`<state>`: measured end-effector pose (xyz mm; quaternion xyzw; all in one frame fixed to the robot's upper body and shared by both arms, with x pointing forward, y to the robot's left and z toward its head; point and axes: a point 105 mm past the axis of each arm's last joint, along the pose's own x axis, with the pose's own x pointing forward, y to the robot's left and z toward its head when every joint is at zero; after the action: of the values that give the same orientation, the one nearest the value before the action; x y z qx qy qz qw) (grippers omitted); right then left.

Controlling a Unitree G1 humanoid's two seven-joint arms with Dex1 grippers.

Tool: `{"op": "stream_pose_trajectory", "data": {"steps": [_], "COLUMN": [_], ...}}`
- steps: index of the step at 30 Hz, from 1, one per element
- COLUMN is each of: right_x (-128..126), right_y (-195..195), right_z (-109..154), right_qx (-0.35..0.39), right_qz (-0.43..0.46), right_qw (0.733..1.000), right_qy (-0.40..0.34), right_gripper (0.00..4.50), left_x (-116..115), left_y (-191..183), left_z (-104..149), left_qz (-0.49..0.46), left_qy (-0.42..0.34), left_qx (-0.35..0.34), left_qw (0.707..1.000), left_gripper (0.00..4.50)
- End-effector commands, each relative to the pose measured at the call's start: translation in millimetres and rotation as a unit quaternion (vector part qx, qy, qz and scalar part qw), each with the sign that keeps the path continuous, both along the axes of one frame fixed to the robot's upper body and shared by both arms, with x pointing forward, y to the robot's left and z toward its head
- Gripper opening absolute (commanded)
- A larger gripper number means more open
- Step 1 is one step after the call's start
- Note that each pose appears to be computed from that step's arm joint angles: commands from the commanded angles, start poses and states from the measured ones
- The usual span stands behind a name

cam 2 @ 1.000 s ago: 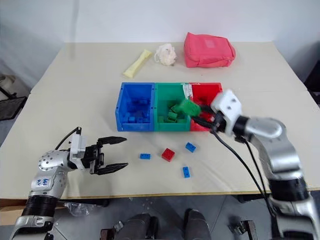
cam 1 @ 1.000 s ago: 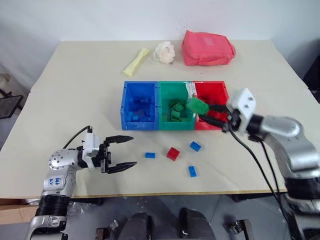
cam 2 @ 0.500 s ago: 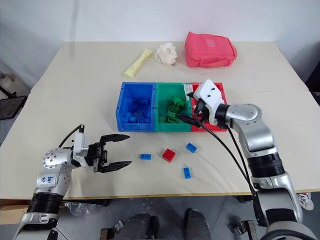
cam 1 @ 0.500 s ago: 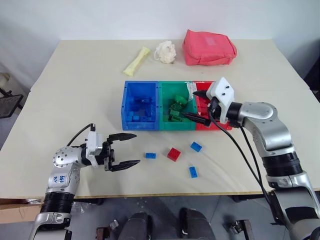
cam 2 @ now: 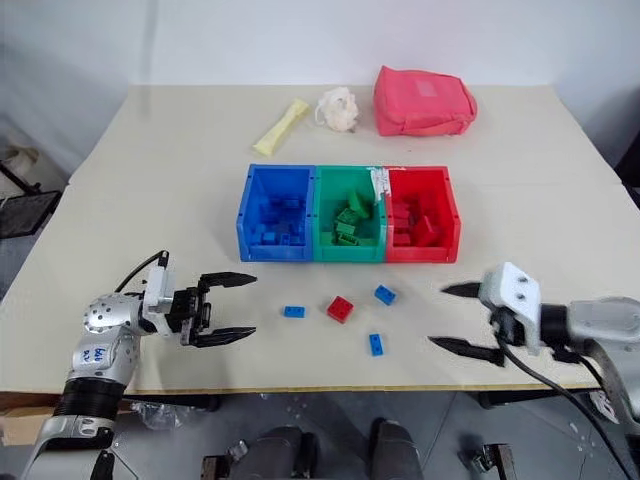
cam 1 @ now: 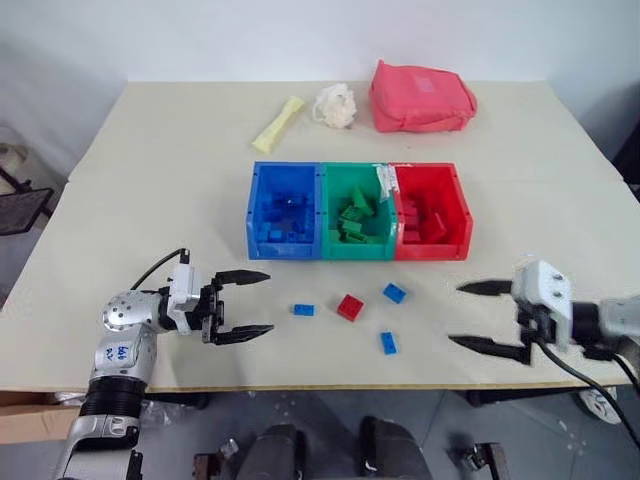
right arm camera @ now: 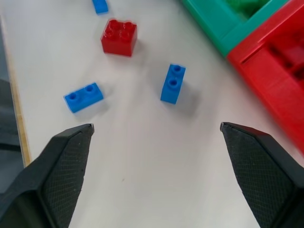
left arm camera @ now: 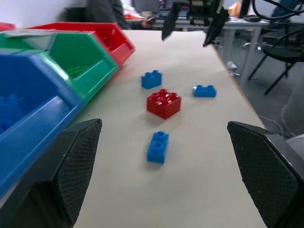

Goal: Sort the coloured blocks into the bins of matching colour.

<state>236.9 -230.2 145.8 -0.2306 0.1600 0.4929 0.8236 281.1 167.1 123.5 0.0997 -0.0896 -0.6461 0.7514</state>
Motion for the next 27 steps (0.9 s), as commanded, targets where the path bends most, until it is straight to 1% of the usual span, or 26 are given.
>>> {"op": "stream_pose_trajectory", "data": {"steps": [1, 7, 12, 14, 18, 21, 25, 27], "right_x": [-9.3, -5.3, -3.1, -4.8, -2.0, -0.1, -4.8, -2.5], "right_y": [-13.4, 3.1, 39.3, 53.7, 75.9, 86.7, 93.2, 97.3], "right_z": [14.4, 17.2, 12.0, 9.7, 2.6, -8.3, -21.2, -28.6], "right_qx": [-0.014, -0.004, 0.018, 0.024, 0.030, 0.022, 0.008, 0.007], "right_qz": [-0.006, 0.007, 0.040, 0.053, 0.070, 0.083, 0.104, 0.111], "right_qw": [1.000, 0.999, 0.999, 0.998, 0.997, 0.996, 0.994, 0.993], "right_qy": [-0.021, -0.031, -0.028, -0.026, -0.016, 0.000, 0.026, 0.031], "right_gripper": [4.47, 4.47, 4.47, 4.47, 4.47, 4.47, 4.47, 4.47], "left_x": [-4.4, -7.6, -18.0, -26.0, -39.8, -48.7, -53.9, -54.7], "left_y": [6.6, 7.9, 13.9, 14.4, 13.8, 11.8, 7.2, 5.3], "left_z": [3.0, 4.9, 7.1, 8.0, 7.4, 5.1, 5.7, 6.4], "left_qz": [0.001, 0.014, 0.033, 0.039, 0.047, 0.056, 0.061, 0.065], "left_qy": [-0.010, -0.010, -0.008, -0.004, 0.011, 0.023, 0.027, 0.028], "left_qx": [0.000, 0.005, 0.009, 0.008, 0.005, 0.002, -0.004, -0.007], "left_qw": [1.000, 1.000, 0.999, 0.999, 0.999, 0.998, 0.998, 0.997], "left_gripper": [4.50, 4.50, 4.50, 4.50, 4.50, 4.50, 4.50, 4.50]}}
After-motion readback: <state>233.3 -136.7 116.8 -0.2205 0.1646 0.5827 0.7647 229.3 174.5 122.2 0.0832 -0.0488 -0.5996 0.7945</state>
